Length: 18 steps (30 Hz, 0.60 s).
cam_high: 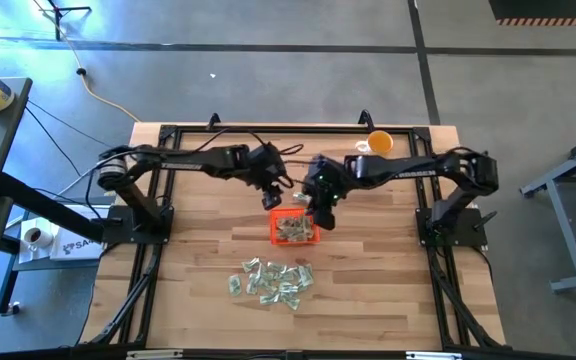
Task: Pick and place Stevia / Truvia into bins
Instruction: Put the stevia packet into the orange bin
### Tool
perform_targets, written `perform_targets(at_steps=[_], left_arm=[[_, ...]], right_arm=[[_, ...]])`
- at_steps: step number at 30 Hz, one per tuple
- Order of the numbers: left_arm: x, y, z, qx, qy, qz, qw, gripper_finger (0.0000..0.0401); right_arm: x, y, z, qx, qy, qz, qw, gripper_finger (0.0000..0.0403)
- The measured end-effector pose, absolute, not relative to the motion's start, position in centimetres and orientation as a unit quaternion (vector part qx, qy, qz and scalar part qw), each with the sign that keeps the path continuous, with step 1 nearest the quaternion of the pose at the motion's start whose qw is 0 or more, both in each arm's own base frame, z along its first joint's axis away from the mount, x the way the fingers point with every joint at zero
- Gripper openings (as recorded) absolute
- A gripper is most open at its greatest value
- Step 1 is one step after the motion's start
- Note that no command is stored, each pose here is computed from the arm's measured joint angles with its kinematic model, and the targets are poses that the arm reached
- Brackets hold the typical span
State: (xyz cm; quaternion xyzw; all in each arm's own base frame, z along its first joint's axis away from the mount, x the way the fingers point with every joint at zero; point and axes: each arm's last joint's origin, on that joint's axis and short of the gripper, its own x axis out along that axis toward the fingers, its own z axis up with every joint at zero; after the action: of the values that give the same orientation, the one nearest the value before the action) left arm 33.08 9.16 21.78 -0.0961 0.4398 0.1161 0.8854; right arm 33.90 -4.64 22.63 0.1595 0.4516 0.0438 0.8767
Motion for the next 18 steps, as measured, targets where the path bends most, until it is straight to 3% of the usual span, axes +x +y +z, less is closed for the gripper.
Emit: perform_targets(at_steps=[5, 9, 13, 18], left_arm=[[34.2, 10.5, 20.1, -0.087, 0.429, 0.105, 0.893, 0.0248], [35.1, 11.1, 19.0, -0.087, 0.413, 0.083, 0.903, 0.0248], [35.8, 11.2, 17.5, -0.063, 0.417, 0.067, 0.904, 0.0248], [36.3, 11.5, 15.6, -0.016, 0.432, 0.053, 0.9, 0.0248]], right_arm=[[33.8, -4.0, 22.5, 0.168, 0.465, 0.017, 0.869, 0.0212], [32.8, -4.0, 23.5, 0.181, 0.473, -0.004, 0.862, 0.0286], [30.7, -3.7, 25.6, 0.14, 0.481, -0.066, 0.863, 0.0326], [27.5, -3.8, 28.5, 0.074, 0.475, -0.157, 0.863, 0.0339]])
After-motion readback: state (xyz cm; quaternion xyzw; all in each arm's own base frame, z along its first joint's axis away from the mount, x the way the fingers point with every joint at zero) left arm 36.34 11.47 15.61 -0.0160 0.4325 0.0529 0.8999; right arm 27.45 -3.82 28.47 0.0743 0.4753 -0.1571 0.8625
